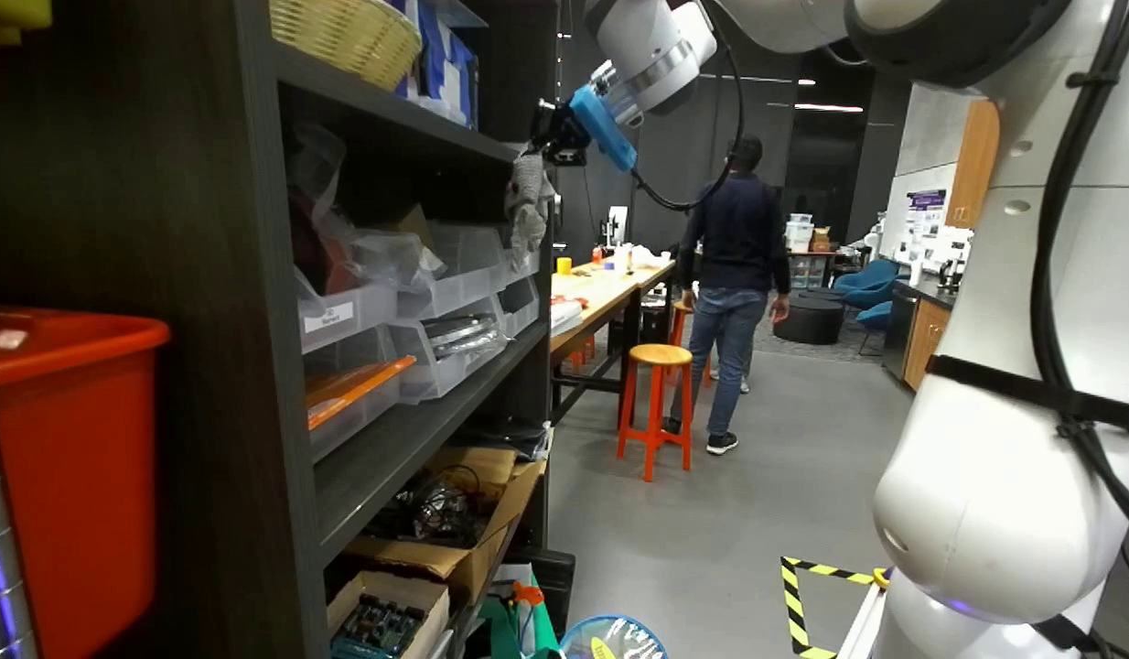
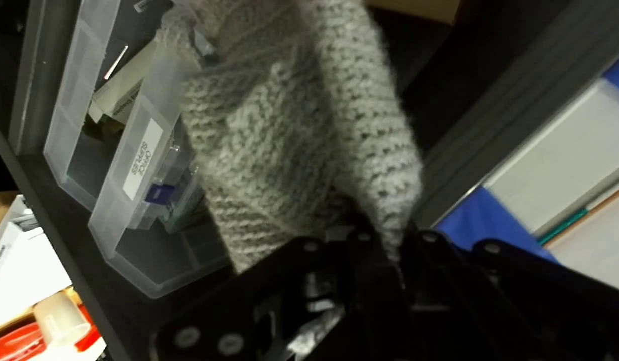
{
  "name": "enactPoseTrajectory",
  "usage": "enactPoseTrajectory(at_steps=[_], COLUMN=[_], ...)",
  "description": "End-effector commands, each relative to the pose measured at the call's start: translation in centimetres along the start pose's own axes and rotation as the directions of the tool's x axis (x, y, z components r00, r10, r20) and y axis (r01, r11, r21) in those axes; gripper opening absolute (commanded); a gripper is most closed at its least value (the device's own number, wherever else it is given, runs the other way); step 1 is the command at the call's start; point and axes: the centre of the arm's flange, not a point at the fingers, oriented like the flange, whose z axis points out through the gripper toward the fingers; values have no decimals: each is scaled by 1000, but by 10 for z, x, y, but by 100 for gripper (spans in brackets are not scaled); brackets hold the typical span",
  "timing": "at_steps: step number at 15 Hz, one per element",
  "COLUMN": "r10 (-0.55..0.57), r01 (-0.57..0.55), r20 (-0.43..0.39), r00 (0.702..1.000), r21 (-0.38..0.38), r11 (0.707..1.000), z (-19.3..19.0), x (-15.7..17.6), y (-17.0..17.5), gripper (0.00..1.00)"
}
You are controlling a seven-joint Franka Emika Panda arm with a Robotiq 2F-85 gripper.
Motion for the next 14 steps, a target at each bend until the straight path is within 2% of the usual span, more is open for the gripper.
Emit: enactPoseTrajectory(at_steps=[1, 14], r10=[-71, -246], r01=[71, 236], r20=[22, 74], r00=[997, 967], r21=[37, 119], r11=[997, 964], z=[-18, -35], x=[-38, -103], y=[-12, -55], gripper=[3, 3])
